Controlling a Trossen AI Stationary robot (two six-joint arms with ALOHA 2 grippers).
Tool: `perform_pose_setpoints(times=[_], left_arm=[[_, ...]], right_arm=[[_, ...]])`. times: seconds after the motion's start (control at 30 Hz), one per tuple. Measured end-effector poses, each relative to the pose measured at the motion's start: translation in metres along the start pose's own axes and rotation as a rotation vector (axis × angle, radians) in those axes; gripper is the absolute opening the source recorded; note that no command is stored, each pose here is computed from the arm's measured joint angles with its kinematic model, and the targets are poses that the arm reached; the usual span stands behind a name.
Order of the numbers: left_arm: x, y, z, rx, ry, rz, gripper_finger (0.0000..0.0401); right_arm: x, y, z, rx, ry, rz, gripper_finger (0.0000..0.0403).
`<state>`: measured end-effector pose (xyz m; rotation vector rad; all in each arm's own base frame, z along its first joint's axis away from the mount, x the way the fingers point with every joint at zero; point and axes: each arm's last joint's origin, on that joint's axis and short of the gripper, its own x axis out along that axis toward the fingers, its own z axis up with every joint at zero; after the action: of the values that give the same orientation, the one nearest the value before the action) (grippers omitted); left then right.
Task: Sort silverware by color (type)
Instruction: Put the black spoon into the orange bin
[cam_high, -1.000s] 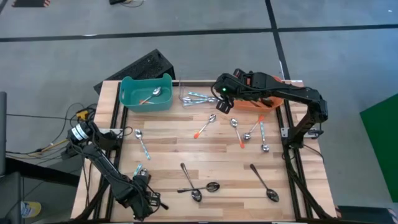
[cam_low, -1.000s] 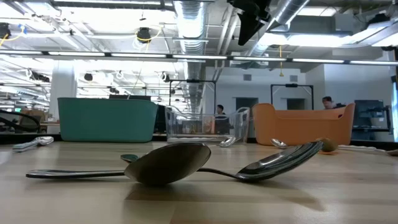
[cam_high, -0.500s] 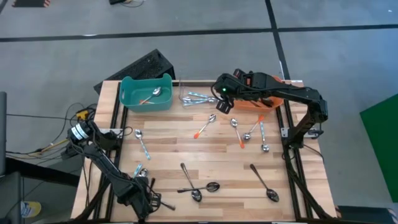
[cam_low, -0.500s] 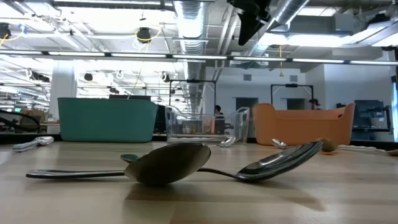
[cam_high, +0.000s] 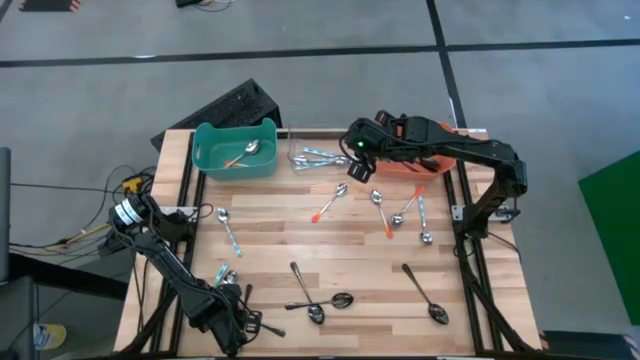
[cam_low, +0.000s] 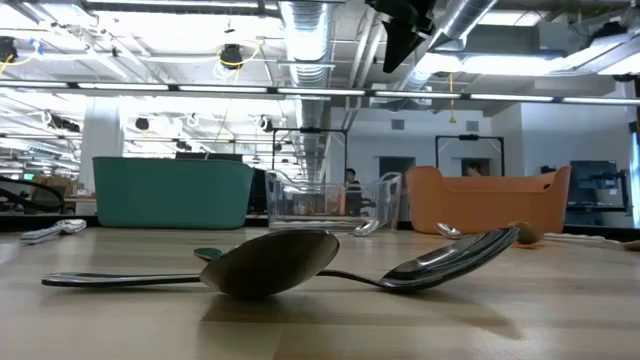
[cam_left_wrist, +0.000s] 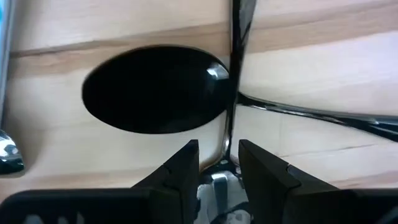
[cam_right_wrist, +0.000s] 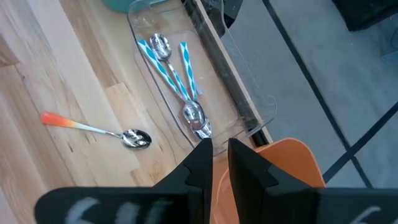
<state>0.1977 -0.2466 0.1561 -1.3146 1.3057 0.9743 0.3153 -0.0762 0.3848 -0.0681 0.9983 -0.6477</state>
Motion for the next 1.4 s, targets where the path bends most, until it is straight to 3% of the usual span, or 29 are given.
perform_pose_setpoints(times=[0.77, 0.9, 1.1, 1.4], left_arm=[[0.013, 0.003, 0.009, -0.006, 0.008, 0.002, 0.0099], [0.017, 0.008, 0.014, -0.007, 0.030, 0.032, 0.0079], [0.020, 0.011, 0.017, 0.033, 0.023, 0.044, 0.0011], [0.018, 0.010, 0.015, 0.114, 0.040, 0.025, 0.0002]], right_arm=[[0.000, 0.000, 0.000, -0.012, 0.000, 0.000, 0.0073], [0.000, 0.000, 0.000, -0.012, 0.000, 0.000, 0.0073], [0.000, 0.000, 0.000, -0.012, 0.000, 0.000, 0.0073], [0.000, 0.000, 0.000, -0.011, -0.001, 0.000, 0.0073]])
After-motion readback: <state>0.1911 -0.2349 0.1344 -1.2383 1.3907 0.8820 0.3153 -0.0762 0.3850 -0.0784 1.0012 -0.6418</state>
